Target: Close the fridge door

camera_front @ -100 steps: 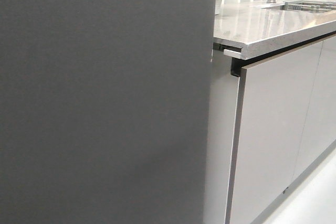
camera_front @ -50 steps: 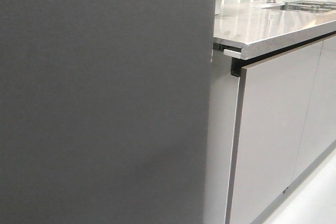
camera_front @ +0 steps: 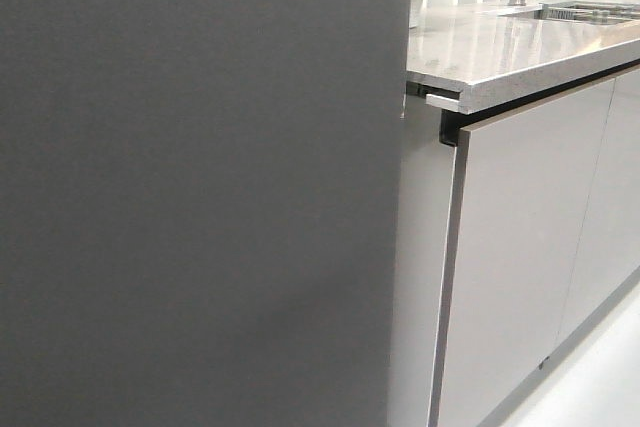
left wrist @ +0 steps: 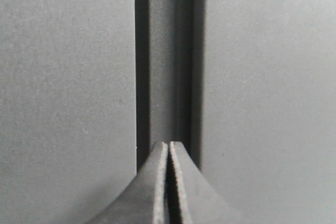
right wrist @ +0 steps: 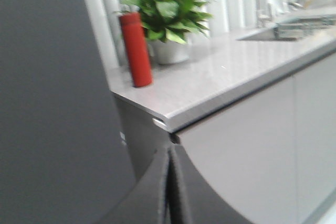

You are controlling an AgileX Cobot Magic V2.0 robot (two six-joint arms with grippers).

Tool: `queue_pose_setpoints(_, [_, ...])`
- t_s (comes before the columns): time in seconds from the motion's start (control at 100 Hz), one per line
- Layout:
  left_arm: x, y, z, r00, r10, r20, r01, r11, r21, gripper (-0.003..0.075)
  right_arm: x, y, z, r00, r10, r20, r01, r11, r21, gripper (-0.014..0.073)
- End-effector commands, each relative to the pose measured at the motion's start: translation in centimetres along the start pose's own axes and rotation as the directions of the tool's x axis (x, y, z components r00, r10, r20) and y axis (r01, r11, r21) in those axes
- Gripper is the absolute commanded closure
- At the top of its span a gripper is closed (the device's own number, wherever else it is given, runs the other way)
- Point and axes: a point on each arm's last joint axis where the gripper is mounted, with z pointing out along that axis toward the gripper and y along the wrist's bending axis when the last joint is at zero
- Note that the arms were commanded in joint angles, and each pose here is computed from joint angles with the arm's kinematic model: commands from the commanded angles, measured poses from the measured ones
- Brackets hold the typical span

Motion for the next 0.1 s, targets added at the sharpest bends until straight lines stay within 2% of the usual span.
queue_pose_setpoints(0.0, [0.39, 0.03, -0.22, 0.998, -0.012, 0.058, 0.012, 1.000, 0.003, 0.0740, 0.15, -0.38, 0.03, 0.999, -0.001, 0.035, 0.000, 0.999, 0.035, 0.0639])
queue_pose_setpoints(0.09, [0.39, 0.03, -0.22, 0.998, -0.012, 0.058, 0.012, 1.000, 0.003, 0.0740, 0.15, -0.38, 0.03, 0.999, -0.001, 0.035, 0.000, 0.999, 0.035, 0.0639])
